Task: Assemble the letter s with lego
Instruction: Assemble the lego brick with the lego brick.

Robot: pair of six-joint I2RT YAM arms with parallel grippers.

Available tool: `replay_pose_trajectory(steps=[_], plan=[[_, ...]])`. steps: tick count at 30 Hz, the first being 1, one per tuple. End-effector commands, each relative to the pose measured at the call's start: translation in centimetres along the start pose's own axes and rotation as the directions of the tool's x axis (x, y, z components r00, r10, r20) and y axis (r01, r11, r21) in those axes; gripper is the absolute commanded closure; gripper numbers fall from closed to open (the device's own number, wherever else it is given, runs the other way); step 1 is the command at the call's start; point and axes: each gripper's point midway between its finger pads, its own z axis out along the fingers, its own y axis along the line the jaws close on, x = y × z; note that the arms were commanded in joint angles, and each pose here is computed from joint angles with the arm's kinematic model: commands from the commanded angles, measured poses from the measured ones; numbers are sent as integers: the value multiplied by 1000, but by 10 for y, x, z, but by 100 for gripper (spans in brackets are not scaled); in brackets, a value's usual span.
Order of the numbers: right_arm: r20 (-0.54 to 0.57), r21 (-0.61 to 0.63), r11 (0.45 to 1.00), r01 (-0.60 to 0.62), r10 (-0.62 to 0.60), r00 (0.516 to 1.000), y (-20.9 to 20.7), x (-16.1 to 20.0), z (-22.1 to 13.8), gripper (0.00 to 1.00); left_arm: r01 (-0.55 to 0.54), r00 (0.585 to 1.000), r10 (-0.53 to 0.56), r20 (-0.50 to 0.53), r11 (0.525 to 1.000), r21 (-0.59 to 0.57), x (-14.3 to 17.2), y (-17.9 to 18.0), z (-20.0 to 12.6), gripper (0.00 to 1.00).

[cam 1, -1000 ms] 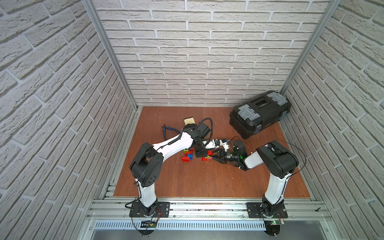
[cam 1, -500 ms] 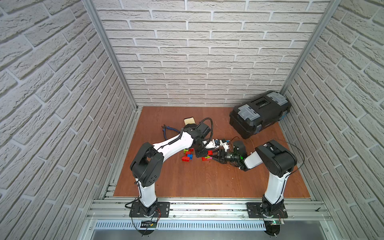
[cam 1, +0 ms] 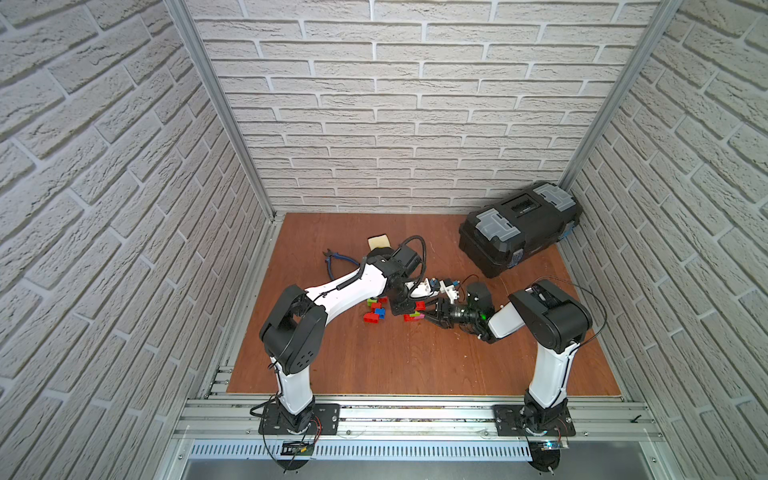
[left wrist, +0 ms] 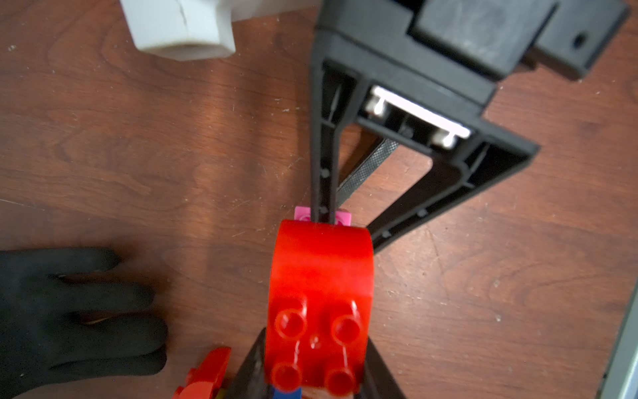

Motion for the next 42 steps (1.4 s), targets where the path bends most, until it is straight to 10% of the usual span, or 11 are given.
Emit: replay_pose_trajectory(steps=[1,42], plan=[[-4,84,993,-88,89,996,-31,14,-3,37,-2,999,1,-37,1000,-11,10,-2,9,61],[21,1,999,-51,51,998,-12,5,-13,30,18,1000,-18,-7,1000,-13,6,2,0,46]])
